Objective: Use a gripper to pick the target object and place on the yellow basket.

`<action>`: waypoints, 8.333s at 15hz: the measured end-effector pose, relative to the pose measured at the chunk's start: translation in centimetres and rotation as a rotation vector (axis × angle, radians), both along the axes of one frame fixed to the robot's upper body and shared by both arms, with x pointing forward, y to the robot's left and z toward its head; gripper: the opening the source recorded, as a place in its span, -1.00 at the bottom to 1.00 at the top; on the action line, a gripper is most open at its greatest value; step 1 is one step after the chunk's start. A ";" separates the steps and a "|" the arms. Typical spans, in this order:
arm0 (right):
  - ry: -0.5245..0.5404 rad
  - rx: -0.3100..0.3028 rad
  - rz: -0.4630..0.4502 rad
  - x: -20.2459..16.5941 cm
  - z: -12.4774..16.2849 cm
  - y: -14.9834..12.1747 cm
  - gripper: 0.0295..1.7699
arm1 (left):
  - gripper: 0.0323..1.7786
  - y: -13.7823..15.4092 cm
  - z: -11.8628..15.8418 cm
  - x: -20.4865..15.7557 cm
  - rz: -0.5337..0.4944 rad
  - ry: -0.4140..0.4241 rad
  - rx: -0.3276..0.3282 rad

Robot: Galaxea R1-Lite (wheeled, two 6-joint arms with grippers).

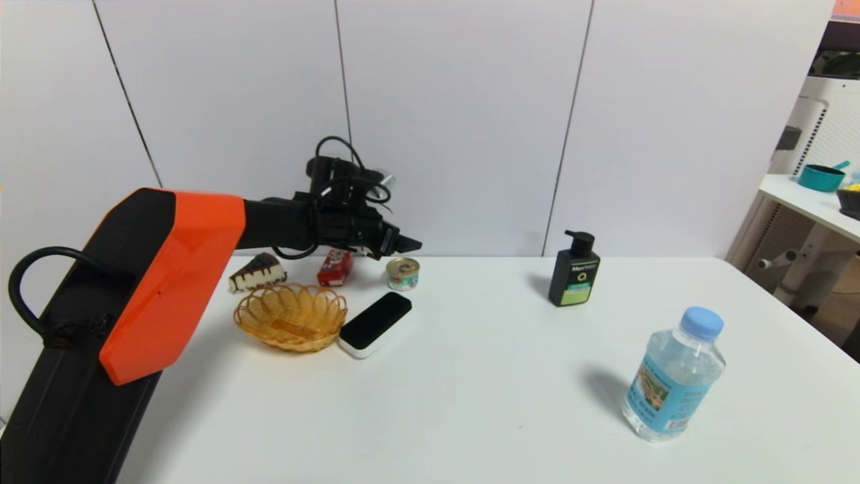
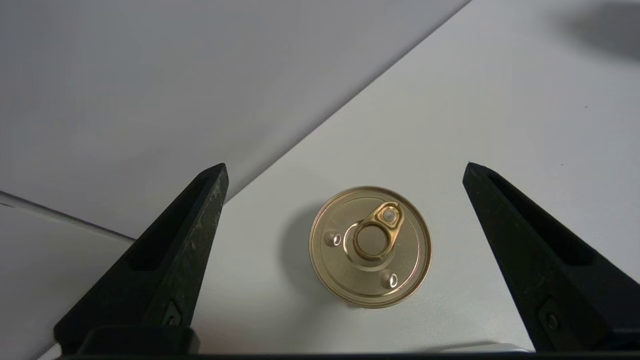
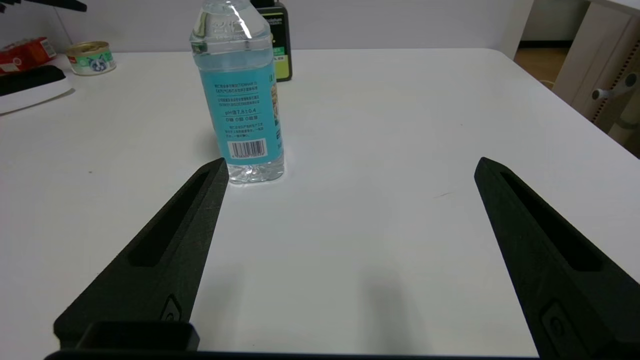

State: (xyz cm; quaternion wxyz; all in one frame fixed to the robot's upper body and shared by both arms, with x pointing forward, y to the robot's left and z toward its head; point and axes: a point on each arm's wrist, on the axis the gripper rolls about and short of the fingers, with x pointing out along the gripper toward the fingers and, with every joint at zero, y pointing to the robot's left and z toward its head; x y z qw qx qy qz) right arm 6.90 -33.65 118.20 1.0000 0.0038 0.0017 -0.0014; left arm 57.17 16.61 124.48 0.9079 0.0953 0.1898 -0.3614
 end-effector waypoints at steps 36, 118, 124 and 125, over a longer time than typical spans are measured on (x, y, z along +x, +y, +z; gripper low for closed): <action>0.000 0.000 0.001 0.0 0.0 0.0 0.92 | 0.31 -1.9 -7.7 1.5 -0.023 0.090 0.012; 0.000 0.000 0.000 0.0 0.0 0.0 0.92 | 0.90 16.4 0.8 -45.7 0.561 -0.261 0.023; 0.000 0.000 0.001 0.0 0.0 0.0 0.92 | 0.90 16.6 -5.6 -48.2 0.605 -0.220 0.025; 0.000 0.000 0.001 0.0 0.0 0.0 0.92 | 0.90 16.6 -5.8 -48.4 0.621 -0.232 0.021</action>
